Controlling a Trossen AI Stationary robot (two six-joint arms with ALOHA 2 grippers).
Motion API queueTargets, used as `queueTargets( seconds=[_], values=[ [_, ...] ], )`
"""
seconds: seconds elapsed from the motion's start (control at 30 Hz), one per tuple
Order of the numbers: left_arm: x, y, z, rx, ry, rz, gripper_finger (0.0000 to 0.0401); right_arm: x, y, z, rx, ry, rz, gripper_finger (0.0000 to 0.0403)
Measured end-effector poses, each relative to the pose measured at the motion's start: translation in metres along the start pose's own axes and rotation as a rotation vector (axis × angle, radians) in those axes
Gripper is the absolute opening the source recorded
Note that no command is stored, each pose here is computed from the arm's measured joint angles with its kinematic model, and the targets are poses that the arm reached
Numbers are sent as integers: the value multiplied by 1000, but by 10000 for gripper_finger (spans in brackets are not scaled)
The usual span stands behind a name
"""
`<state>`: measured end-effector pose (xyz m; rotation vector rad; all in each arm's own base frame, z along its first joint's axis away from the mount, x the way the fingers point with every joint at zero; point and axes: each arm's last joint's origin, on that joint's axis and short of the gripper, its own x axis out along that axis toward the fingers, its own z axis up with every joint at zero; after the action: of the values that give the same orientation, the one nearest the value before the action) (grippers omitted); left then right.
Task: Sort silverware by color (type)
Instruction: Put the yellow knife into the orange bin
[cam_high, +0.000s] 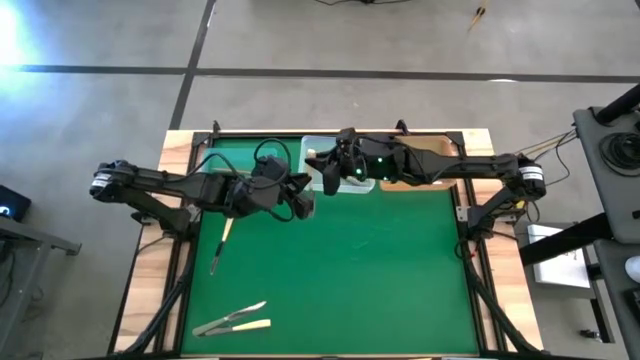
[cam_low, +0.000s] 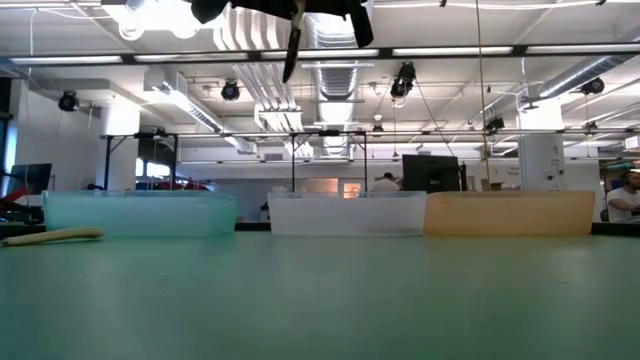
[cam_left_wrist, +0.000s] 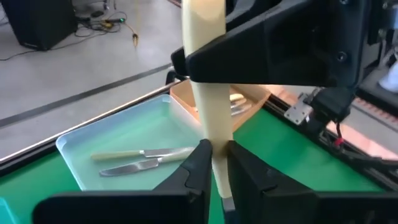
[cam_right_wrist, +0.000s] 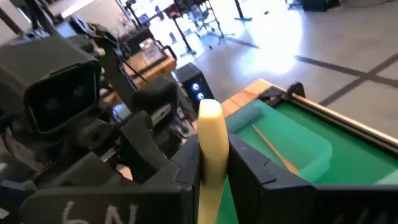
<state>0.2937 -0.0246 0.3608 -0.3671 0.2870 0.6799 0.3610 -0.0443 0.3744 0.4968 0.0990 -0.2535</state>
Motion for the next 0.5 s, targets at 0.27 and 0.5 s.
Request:
queueTargets(
  seconds=[0.27,0.5],
  values=[
    [-15,4,16,71,76,20,78,-22,-26,13,-148,232,-348,44],
    [-39,11,36,121,230,-5,87,-62,-100,16,-335,689,-697,44]
  ],
)
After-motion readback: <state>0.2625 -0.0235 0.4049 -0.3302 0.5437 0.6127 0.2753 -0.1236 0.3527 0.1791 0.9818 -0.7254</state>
